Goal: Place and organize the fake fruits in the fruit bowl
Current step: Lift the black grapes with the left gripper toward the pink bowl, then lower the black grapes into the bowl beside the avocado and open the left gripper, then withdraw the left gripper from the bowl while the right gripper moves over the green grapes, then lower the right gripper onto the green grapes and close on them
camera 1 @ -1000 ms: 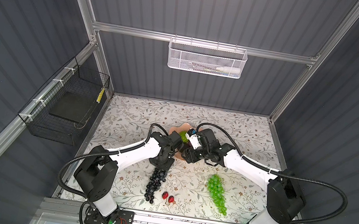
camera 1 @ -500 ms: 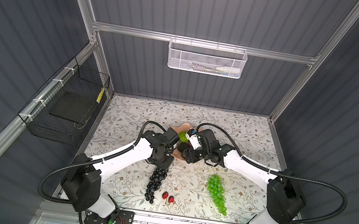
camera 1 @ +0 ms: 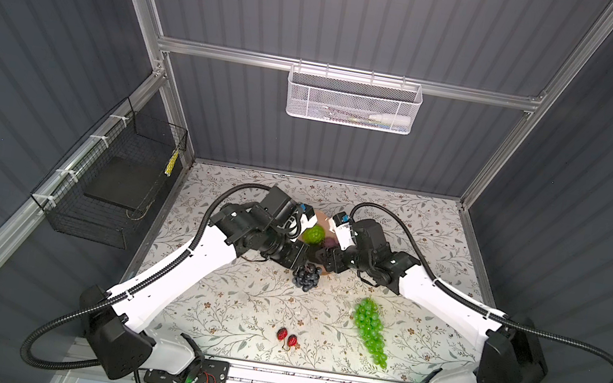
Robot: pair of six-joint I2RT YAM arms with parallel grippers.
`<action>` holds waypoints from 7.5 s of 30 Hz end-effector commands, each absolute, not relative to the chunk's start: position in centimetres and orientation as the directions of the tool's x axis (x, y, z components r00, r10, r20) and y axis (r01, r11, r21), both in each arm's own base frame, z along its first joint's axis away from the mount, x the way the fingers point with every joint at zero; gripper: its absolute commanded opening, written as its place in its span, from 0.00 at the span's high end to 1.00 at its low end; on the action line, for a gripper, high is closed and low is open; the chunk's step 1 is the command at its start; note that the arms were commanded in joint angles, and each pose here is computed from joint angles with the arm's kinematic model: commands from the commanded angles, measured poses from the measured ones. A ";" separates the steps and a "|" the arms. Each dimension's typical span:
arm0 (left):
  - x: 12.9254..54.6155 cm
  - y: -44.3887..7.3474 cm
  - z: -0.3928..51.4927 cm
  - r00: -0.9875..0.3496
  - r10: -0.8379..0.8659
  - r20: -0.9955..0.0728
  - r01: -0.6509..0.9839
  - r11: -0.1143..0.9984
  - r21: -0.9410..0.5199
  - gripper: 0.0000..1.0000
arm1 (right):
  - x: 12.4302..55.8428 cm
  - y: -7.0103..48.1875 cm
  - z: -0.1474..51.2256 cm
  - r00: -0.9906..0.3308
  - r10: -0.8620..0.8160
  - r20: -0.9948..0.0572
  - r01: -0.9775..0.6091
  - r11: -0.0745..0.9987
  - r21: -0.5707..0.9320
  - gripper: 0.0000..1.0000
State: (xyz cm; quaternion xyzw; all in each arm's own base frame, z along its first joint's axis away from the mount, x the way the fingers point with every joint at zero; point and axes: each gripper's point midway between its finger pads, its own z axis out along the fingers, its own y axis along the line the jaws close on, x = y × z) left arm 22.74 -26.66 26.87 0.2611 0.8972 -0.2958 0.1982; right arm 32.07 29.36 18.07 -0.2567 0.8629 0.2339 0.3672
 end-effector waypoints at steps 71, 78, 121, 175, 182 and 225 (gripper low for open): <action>30.3 -28.4 23.8 -0.810 0.208 -0.548 0.537 0.636 -0.553 1.00 | 32.6 22.0 20.1 -0.476 -0.018 -0.879 -0.439 0.871 0.220 0.24; 30.2 -26.4 22.4 -0.830 0.188 -0.524 0.500 0.666 -0.554 1.00 | 32.9 23.9 18.2 -0.534 -0.062 -0.843 -0.485 0.839 0.245 0.24; 42.2 -26.8 13.9 -0.893 0.079 -0.443 0.373 0.680 -0.631 1.00 | 32.5 31.8 10.7 -0.679 -0.162 -0.716 -0.598 0.687 0.412 0.40; 33.2 -15.2 17.6 -0.823 -0.094 -0.560 0.132 0.928 -0.349 0.34 | 19.6 15.2 9.4 -0.941 0.009 -0.339 -0.122 0.925 0.361 0.55; 33.4 -15.1 18.1 -0.816 -0.099 -0.569 0.129 0.929 -0.346 0.34 | 19.9 15.7 8.9 -0.927 -0.090 -0.363 -0.173 0.964 0.204 0.50; 33.3 -14.5 16.4 -0.835 -0.100 -0.541 0.091 0.945 -0.314 0.33 | 21.8 15.8 12.4 -0.870 -0.183 -0.457 -0.249 0.964 0.088 1.00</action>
